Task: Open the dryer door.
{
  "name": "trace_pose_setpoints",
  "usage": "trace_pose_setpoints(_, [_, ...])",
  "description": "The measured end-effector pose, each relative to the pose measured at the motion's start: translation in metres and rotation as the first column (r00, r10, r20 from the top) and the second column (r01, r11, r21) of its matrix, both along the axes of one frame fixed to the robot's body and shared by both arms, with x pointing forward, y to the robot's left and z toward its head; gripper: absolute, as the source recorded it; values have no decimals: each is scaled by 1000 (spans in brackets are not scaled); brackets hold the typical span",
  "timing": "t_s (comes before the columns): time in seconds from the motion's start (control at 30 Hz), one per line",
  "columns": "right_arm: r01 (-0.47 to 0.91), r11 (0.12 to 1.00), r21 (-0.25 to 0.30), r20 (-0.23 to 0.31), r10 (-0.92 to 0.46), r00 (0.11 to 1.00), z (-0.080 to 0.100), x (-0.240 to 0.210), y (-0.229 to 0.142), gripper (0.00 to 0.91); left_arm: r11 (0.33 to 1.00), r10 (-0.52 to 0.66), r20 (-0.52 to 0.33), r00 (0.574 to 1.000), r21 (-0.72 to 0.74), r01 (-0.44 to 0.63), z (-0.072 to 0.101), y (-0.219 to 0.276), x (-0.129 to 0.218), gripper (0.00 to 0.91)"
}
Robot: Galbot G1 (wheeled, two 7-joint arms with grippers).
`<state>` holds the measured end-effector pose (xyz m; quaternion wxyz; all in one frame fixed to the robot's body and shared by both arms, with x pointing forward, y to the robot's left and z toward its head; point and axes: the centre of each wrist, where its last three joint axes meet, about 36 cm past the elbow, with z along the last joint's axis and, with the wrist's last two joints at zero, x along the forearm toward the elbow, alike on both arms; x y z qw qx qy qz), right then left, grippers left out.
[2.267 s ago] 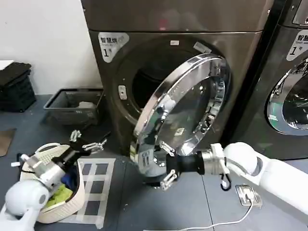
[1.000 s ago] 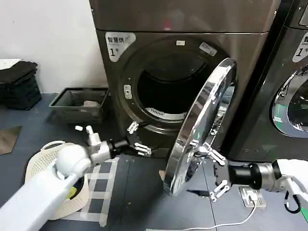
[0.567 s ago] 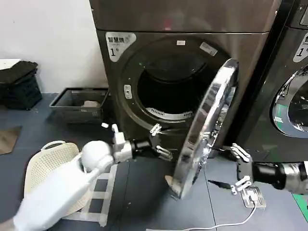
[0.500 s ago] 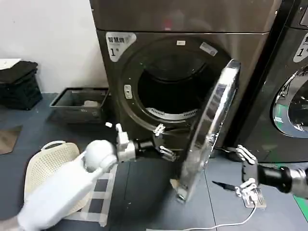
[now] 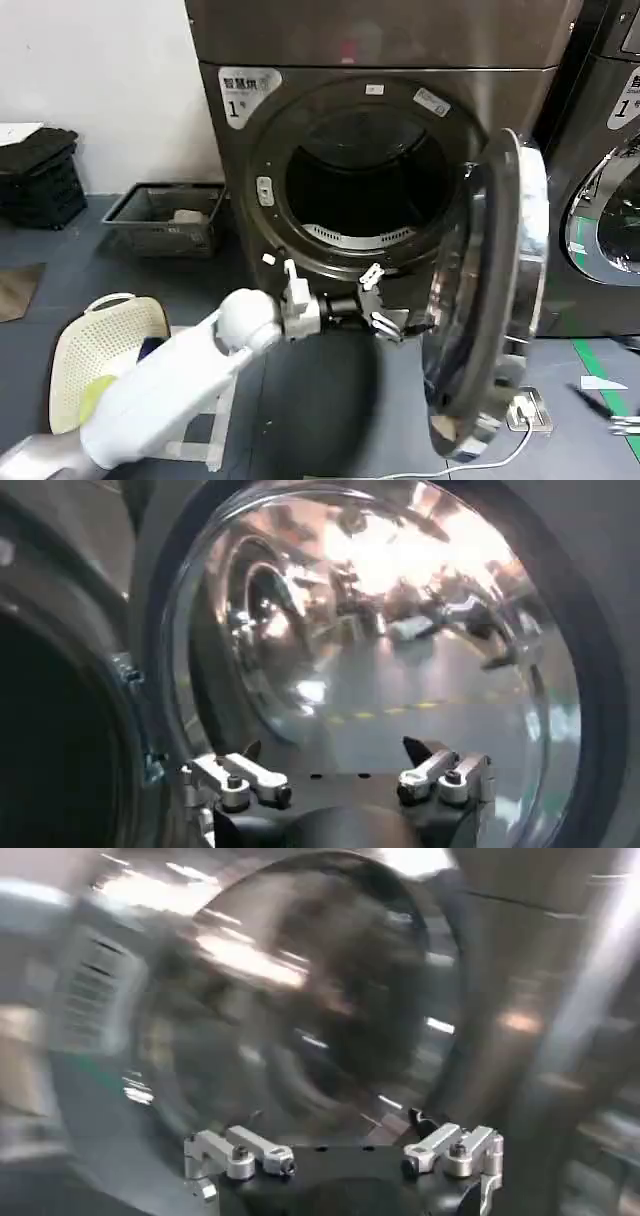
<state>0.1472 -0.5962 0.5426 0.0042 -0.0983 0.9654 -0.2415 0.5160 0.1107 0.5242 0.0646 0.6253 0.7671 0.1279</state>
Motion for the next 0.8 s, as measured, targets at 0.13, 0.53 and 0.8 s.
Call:
trace_pose_setpoints(0.13, [238,971,-23,19,-238,971,6,-44,-14,907,1000,-3,7,1000,-10,3,-2,-15,4,907])
trace_pose_setpoints(0.53, [672,735,-92,33,-673,739,16,-160,-48,907,1000,-11,11,1000,19,10,5,-38,29,907])
trace_pose_setpoints(0.8, [834,542,-98,48,-835,548,9,-227,-59,907,998,-28,52,998,63,25,20,-48,50,907])
